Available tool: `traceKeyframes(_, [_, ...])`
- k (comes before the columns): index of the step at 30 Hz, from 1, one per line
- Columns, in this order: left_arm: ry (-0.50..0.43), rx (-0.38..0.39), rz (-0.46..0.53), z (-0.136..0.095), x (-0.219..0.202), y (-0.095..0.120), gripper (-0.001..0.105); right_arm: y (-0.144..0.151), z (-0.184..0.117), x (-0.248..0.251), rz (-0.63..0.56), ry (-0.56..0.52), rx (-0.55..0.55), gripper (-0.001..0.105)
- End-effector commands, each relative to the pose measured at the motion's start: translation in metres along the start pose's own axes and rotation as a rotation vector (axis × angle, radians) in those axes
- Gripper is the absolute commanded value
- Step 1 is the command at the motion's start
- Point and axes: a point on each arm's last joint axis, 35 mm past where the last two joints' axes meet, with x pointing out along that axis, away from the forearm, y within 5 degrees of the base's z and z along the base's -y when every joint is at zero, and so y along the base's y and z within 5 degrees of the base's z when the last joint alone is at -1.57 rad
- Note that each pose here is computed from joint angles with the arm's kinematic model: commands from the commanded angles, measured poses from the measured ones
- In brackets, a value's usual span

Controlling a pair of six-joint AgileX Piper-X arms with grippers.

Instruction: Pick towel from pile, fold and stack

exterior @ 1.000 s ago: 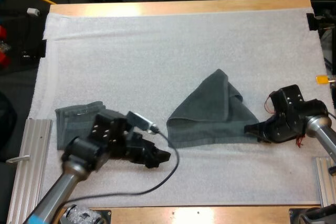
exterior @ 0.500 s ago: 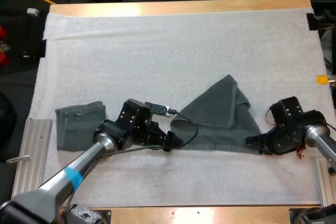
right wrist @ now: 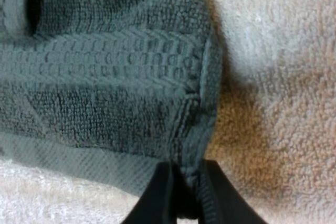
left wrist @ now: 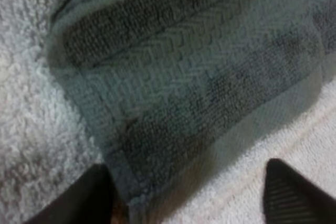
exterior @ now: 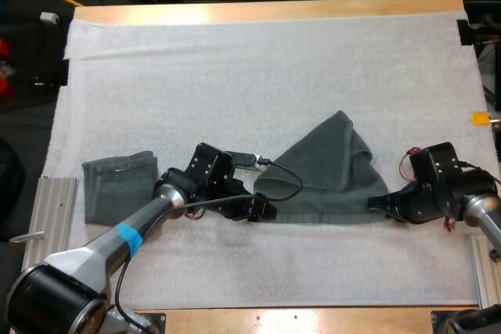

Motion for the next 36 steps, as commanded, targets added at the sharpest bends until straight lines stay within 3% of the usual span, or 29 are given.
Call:
traceKeyframes(1, [0.008,-0.005,-0.005,0.000,0.000,-0.001,0.050,0.001,0.001,-0.002,0.011,-0.014,-0.009,0.000])
traceKeyframes(11, [0.014,-0.020,-0.003,0.000,0.002,0.000,0.048,0.003,0.001,-0.003,0.052,-0.018,0.013,0.000])
traceKeyframes(19, [0.103,-0.085,0.001,-0.003,0.014,0.009,0.045,0.003,0.001,-0.003,0.057,-0.018,0.014,0.000])
traceKeyframes(22, [0.103,-0.085,0.001,-0.001,0.012,0.007,0.030,0.003,0.001,-0.003,0.057,-0.018,0.014,0.000])
traceKeyframes(25, [0.118,-0.096,0.009,-0.001,0.011,0.006,0.005,0.004,0.001,-0.003,0.080,-0.018,0.014,0.000])
traceKeyframes(26, [0.122,-0.094,0.010,-0.001,0.011,0.006,0.001,0.004,0.001,-0.003,0.100,-0.019,0.013,0.000])
traceKeyframes(31, [0.099,-0.039,0.000,-0.003,-0.004,-0.004,0.000,0.009,0.002,-0.012,0.178,-0.068,-0.005,0.000])
traceKeyframes(36, [0.020,0.074,-0.037,-0.008,-0.042,-0.030,0.000,0.015,0.009,-0.045,0.180,-0.210,-0.046,0.000])
